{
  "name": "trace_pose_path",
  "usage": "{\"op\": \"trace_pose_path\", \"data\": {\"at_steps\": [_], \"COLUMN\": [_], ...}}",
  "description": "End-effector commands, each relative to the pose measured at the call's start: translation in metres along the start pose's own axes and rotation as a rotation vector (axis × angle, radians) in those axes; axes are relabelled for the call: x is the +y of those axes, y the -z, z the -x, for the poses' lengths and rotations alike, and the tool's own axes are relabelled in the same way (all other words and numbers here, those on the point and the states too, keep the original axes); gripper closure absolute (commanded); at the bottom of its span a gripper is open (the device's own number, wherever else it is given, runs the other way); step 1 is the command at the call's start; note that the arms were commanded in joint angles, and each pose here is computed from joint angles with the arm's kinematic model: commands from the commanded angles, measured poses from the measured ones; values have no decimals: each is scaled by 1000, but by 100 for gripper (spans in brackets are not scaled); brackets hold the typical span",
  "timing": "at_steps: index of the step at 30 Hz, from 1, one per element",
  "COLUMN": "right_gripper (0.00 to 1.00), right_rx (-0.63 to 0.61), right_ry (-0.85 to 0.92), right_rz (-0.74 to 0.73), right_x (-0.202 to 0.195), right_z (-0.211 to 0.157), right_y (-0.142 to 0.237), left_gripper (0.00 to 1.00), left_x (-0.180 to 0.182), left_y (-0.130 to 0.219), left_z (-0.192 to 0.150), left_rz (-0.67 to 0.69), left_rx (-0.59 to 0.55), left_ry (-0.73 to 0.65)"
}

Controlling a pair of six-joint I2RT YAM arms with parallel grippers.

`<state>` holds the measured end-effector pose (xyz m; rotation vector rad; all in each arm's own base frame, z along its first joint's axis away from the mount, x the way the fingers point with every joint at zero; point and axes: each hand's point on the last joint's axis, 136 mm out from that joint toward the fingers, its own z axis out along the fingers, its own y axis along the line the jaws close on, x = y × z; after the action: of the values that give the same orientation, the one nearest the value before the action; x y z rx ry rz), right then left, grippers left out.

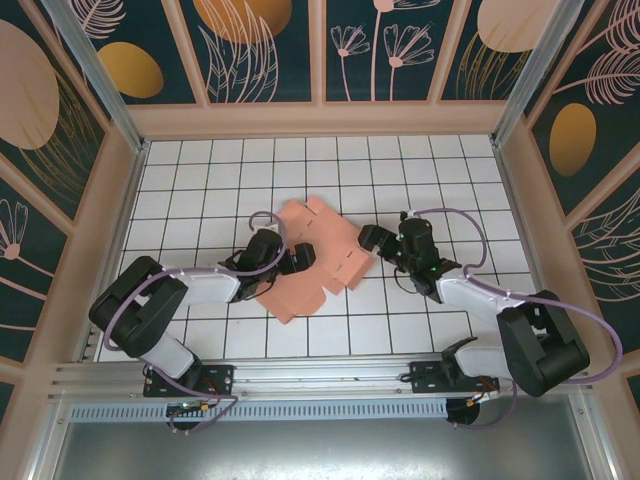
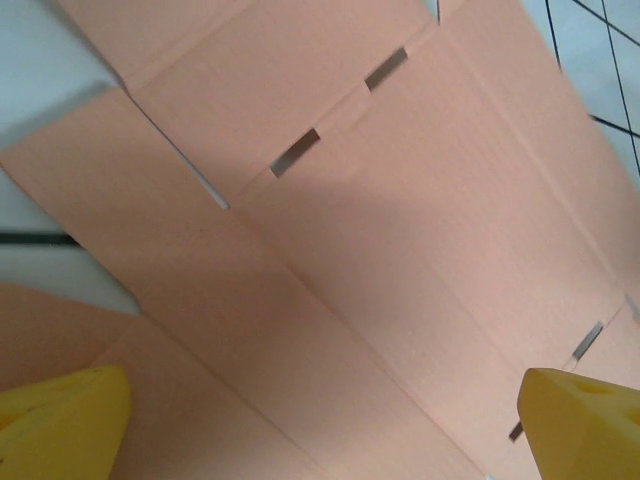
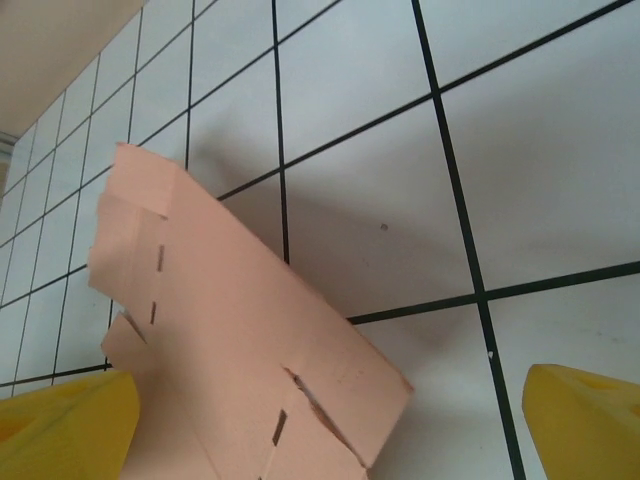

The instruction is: Fold the paper box

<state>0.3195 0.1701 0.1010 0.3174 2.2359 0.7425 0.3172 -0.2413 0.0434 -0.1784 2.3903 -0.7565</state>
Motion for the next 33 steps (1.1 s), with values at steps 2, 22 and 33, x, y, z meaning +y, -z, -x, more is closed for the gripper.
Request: {"op": "trace_pose_path", "data": {"at_steps": [2, 22, 33], "right_gripper": [1, 1, 3], "right_rx": [-61, -142, 30], "right_ry": [47, 24, 135], "right_rz": [-14, 41, 122], "right_x": [-3, -16, 2], "right_z": [13, 47, 42], "right_y": [8, 24, -14], "left_gripper": [1, 3, 48], "left_x": [30, -73, -16], "left_y": [-24, -41, -71], "left_z": [5, 61, 4], "left_rz": [97, -149, -91], "left_rx": [70, 57, 175], "left_ry": [-74, -194, -22]}}
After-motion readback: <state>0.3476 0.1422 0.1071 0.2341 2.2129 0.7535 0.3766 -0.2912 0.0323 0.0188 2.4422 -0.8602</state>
